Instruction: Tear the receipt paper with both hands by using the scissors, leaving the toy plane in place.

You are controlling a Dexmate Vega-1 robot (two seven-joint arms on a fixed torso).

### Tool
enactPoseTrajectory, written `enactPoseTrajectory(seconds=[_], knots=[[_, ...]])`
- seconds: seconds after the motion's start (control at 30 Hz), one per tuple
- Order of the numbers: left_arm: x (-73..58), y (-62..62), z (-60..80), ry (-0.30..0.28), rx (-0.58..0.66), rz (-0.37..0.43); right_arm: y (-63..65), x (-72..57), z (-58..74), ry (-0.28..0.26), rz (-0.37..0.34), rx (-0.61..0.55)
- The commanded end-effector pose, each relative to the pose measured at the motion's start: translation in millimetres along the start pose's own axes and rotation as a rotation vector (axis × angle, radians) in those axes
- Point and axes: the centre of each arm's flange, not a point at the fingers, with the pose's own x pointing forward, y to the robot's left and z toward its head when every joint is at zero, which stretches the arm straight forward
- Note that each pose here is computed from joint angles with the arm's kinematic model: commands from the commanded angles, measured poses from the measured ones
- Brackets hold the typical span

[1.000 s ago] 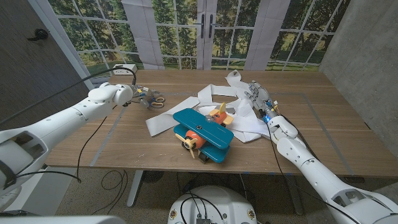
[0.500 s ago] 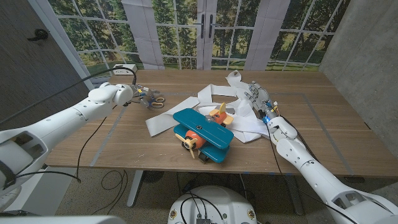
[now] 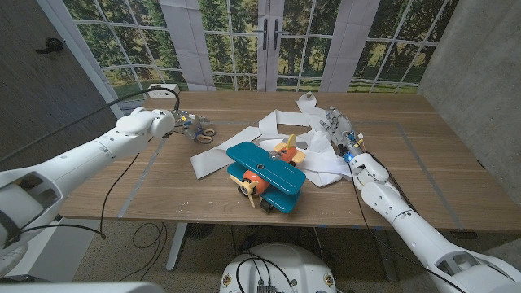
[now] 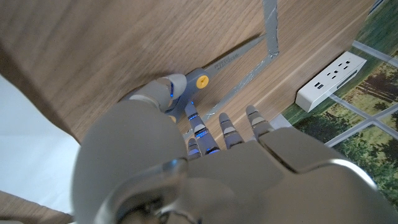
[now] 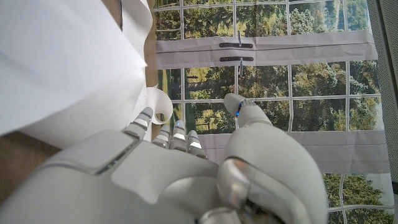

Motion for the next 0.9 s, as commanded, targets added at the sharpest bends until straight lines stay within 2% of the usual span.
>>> enactPoseTrajectory(seconds=[0.03, 0.4, 0.9], knots=[[-0.9, -0.4, -1.1, 0.011, 0.019, 0.004, 0.6, 0.5, -0.8, 0.008, 0.002, 0.0], [-0.4, -2.0, 0.0, 0.024, 0.042, 0.006, 0.6, 1.6, -0.6, 0.009, 0.005, 0.004], [-4.8, -2.1, 3.9, 0.018, 0.055, 0.071, 2.1, 2.6, -0.6, 0.006, 0.013, 0.011]])
